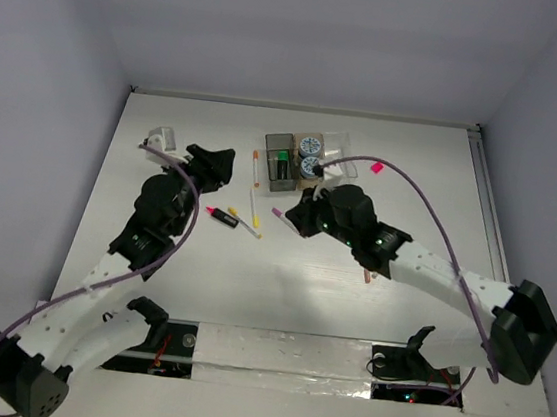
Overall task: Sort the stationery into containers
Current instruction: Place the pen in the storage box, then pick up the pen from the center of the board.
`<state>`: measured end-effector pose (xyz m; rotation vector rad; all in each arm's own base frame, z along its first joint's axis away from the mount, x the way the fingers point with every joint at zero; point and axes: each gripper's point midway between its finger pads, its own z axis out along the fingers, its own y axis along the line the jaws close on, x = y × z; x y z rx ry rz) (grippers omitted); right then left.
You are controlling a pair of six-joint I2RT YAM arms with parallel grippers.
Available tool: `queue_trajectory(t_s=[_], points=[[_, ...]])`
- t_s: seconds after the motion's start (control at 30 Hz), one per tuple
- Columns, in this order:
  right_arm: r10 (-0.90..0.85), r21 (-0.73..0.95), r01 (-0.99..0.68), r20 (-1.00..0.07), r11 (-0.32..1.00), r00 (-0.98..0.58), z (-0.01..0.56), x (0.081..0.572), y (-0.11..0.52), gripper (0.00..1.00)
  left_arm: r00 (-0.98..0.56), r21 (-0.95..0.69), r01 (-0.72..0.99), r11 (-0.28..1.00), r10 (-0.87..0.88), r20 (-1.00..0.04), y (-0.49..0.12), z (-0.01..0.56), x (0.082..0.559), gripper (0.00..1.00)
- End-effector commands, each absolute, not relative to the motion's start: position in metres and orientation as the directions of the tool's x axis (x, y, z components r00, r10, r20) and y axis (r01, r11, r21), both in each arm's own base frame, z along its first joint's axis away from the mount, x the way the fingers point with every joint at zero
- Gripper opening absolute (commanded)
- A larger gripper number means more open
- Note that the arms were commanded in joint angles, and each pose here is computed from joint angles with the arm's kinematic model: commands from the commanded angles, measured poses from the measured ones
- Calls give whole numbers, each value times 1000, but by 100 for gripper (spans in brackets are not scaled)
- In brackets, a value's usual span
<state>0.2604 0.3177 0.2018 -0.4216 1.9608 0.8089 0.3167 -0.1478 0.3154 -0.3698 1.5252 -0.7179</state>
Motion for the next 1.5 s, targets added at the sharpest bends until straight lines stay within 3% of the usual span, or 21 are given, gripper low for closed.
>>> queue_trajectory(t_s=[0.0,0.1,0.17,0.2,0.23,0.33,0.4,0.57,0.83,1.3,1.4,1.43,1.47], points=[[-23,357,-705,-884,613,-468,217,268,366,10,-132,-604,110,789,-591,-796,-126,283,297,46],[-96,318,-750,-888,580,-450,216,274,395,22,-148,-602,94,793,-587,-796,-112,273,273,44],[-210,286,-777,-859,561,-468,182,273,417,33,-142,-614,90,784,-600,-787,-103,271,258,43],[-219,268,-791,-867,551,-447,192,281,428,42,-159,-606,63,793,-592,-790,-99,259,254,42],[-304,238,-807,-839,541,-451,162,281,437,47,-169,-607,51,793,-592,-788,-94,254,246,42],[-358,195,-840,-839,506,-410,163,295,464,56,-185,-629,55,775,-611,-770,-92,250,234,40],[-436,174,-851,-797,496,-417,129,302,473,57,-178,-638,82,765,-619,-765,-91,262,227,40],[-497,110,-870,-783,481,-374,121,329,500,56,-137,-599,147,787,-584,-800,-84,298,210,46],[-597,88,-886,-708,456,-378,73,344,518,57,-106,-539,182,822,-529,-842,-81,302,206,69],[-619,121,-886,-674,447,-404,41,337,525,54,-89,-533,196,823,-527,-845,-79,306,204,69],[-609,127,-884,-681,450,-407,39,335,532,39,-98,-537,194,821,-528,-843,-80,303,204,68],[-604,125,-882,-685,454,-408,40,336,532,27,-100,-540,193,819,-532,-841,-80,303,205,67],[-583,119,-872,-700,474,-413,43,341,535,21,-100,-540,194,819,-531,-841,-81,303,205,67]])
